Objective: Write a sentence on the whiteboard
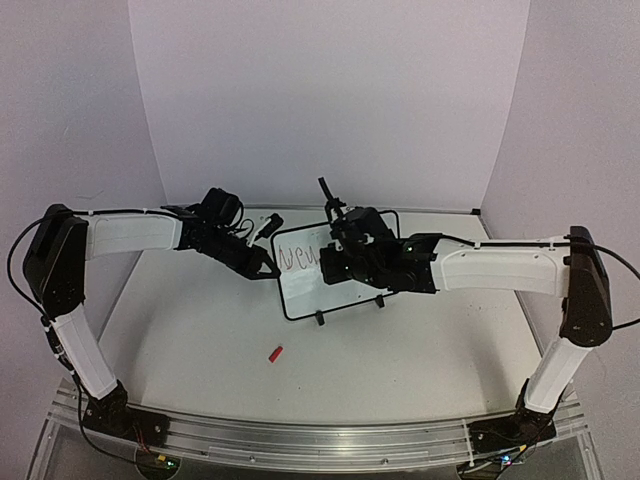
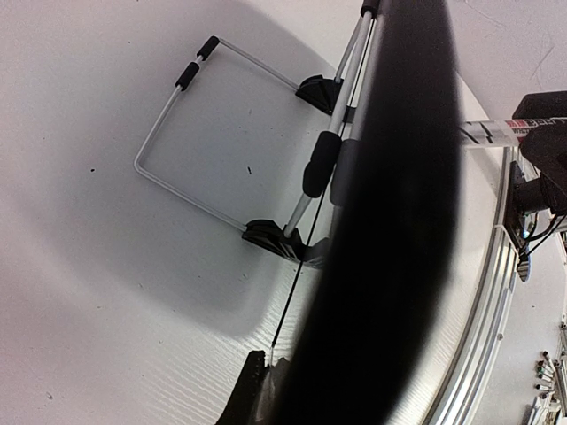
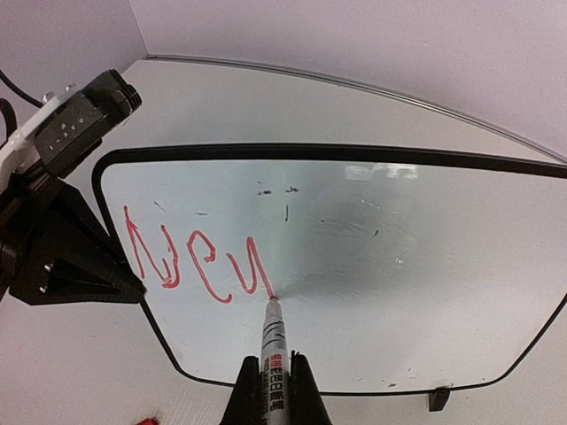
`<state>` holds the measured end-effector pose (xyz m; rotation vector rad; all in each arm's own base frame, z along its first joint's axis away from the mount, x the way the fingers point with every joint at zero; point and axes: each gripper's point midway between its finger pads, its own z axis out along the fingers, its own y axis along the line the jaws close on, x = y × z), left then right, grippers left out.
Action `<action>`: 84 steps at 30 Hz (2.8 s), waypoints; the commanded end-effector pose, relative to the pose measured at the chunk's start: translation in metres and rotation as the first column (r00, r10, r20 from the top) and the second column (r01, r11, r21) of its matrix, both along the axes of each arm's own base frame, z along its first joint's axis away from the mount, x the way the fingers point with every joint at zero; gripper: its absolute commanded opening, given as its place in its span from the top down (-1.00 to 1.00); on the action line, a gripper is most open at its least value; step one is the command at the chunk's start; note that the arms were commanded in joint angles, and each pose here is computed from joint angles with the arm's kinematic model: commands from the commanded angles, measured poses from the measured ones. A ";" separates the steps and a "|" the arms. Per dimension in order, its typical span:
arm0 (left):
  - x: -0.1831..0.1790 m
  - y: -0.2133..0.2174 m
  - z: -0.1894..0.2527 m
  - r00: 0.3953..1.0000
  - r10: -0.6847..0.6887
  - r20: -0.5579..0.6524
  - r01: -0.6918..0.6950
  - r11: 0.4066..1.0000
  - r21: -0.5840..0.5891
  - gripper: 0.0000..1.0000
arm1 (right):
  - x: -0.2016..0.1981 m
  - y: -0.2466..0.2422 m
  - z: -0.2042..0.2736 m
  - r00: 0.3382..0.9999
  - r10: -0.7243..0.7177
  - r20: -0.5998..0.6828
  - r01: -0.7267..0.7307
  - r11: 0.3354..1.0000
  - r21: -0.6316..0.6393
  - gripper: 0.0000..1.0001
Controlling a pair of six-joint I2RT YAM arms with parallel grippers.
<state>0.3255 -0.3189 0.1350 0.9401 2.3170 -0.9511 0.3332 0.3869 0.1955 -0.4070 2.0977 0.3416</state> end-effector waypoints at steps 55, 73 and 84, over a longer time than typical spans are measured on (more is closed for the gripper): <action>0.000 -0.004 0.012 0.999 -0.016 0.052 0.014 0.999 0.029 1.00 | 0.025 -0.056 0.034 0.998 -0.034 -0.044 0.042 0.980 0.197 1.00; 0.001 -0.004 0.012 0.998 -0.015 0.054 0.013 0.999 0.029 1.00 | 0.034 -0.056 0.036 0.998 -0.065 -0.024 0.069 0.978 0.196 1.00; 0.000 -0.004 0.013 0.998 -0.015 0.055 0.014 1.000 0.028 1.00 | 0.028 -0.049 0.014 0.996 -0.033 -0.078 0.048 0.981 0.190 1.00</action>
